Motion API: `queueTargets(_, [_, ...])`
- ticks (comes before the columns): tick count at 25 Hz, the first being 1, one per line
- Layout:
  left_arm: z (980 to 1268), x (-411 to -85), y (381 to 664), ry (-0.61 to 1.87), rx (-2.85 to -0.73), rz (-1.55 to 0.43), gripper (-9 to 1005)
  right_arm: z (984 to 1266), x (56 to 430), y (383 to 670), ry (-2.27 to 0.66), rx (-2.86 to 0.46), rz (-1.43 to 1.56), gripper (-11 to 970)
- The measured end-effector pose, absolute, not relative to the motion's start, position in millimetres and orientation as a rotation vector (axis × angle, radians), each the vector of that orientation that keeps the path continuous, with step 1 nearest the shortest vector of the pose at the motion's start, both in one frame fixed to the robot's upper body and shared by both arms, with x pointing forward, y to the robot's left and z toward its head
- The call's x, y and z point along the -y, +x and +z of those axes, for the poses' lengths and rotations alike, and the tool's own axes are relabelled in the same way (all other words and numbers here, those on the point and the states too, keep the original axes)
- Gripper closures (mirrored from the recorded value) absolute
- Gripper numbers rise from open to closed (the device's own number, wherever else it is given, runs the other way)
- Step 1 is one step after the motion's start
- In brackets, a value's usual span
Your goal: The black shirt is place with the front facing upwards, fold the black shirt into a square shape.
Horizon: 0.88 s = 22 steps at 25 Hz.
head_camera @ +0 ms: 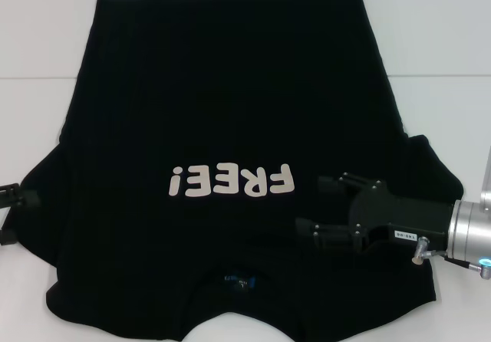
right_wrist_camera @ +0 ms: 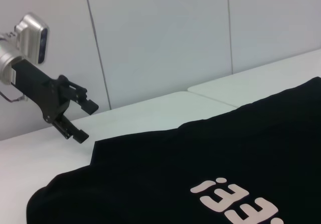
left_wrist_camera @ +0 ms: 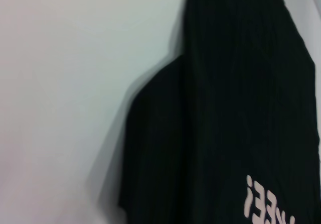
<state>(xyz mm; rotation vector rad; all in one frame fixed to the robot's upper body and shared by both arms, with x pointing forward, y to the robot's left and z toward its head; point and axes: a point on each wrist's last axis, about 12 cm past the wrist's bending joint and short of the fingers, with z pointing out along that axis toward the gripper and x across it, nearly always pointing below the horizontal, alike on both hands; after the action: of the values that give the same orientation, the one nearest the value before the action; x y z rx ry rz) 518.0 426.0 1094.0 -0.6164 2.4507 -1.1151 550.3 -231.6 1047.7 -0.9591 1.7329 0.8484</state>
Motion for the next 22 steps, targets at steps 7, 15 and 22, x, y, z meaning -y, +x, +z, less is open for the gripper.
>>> queueTargets(7, [1087.1, -428.4, 520.1, -0.698, -2.451, -1.072, 60, 1045.4, 231.6, 551.2, -0.957, -1.749, 0.831, 15])
queueTargets(15, [1085.3, -442.6, 523.5, -0.756, -2.413, -0.939, 61, 1045.0, 232.1, 551.4, -0.951, -1.753, 0.828, 15])
queueTargets(22, [1076.6, -438.7, 530.1, -0.777, -2.402, -0.894, 62, 1043.4, 231.9, 550.8, -0.949, -1.757, 0.825, 15])
